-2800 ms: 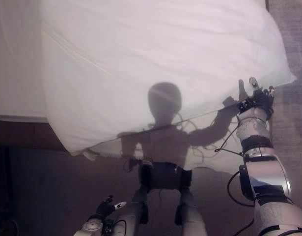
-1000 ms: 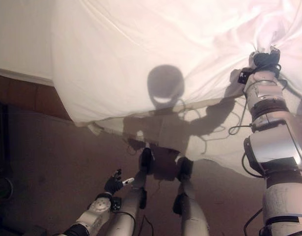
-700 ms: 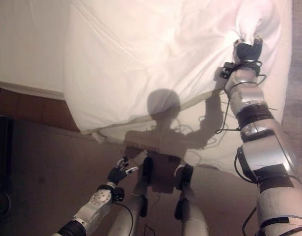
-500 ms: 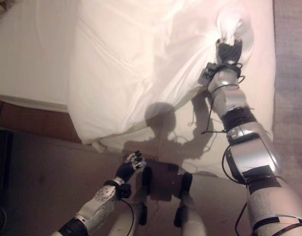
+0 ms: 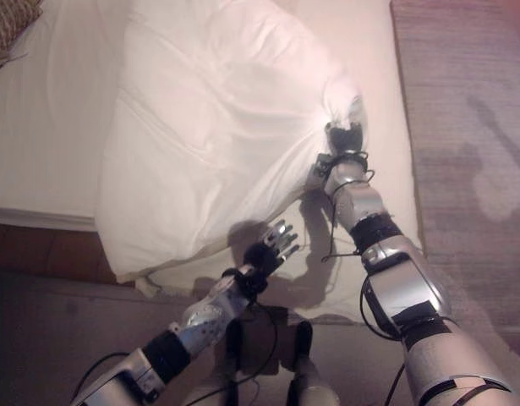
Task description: Make the bed
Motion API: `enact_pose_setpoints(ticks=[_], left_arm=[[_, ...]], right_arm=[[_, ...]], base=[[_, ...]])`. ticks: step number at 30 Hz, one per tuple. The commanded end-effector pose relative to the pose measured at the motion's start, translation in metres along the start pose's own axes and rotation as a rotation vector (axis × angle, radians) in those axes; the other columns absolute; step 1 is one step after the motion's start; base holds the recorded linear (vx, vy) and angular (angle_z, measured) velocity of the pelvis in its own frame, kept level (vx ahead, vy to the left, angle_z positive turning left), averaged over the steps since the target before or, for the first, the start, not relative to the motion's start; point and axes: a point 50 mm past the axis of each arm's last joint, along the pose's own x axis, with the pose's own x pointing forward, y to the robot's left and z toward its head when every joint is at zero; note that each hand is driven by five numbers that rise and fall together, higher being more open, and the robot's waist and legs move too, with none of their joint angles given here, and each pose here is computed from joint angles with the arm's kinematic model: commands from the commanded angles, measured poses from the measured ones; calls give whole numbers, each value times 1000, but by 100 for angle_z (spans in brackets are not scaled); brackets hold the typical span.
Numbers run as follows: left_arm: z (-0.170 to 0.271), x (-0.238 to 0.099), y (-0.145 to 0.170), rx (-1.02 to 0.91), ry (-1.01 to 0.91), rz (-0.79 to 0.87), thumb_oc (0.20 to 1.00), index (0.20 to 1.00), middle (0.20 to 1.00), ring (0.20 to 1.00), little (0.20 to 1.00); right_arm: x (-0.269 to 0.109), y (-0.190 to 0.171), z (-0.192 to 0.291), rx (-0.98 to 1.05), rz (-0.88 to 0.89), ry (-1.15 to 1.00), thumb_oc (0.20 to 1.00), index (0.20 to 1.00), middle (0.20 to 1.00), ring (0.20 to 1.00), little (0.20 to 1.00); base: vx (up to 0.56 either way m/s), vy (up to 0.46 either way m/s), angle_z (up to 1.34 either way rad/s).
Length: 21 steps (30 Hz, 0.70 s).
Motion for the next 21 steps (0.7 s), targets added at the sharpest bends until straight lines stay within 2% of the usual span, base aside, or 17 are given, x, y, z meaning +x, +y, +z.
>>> enact_pose_setpoints(ticks=[1, 10, 16, 21], left_arm=[[-18, 7, -6, -222, -8, 64, 1000, 1000, 1000, 1000, 1000], [12, 17, -7, -373, -134, 146, 1000, 1000, 1000, 1000, 1000], [50, 18, 13, -374, -310, 285, 1000, 1000, 1000, 1000, 1000], [63, 11, 30, -361, -386, 369, 1000, 1000, 1000, 1000, 1000]], right_arm=[[-9, 3, -2, -17, 58, -74, 200, 200, 200, 200, 200], [-31, -12, -44, -13, 57, 20, 200, 200, 200, 200, 200], [-48, -29, -70, 32, -3, 73, 200, 200, 200, 200, 200], [-56, -39, -82, 75, -60, 90, 200, 200, 200, 200, 200]], base=[[39, -41, -2], [38, -39, 1], [27, -48, 2], [27, -37, 1]])
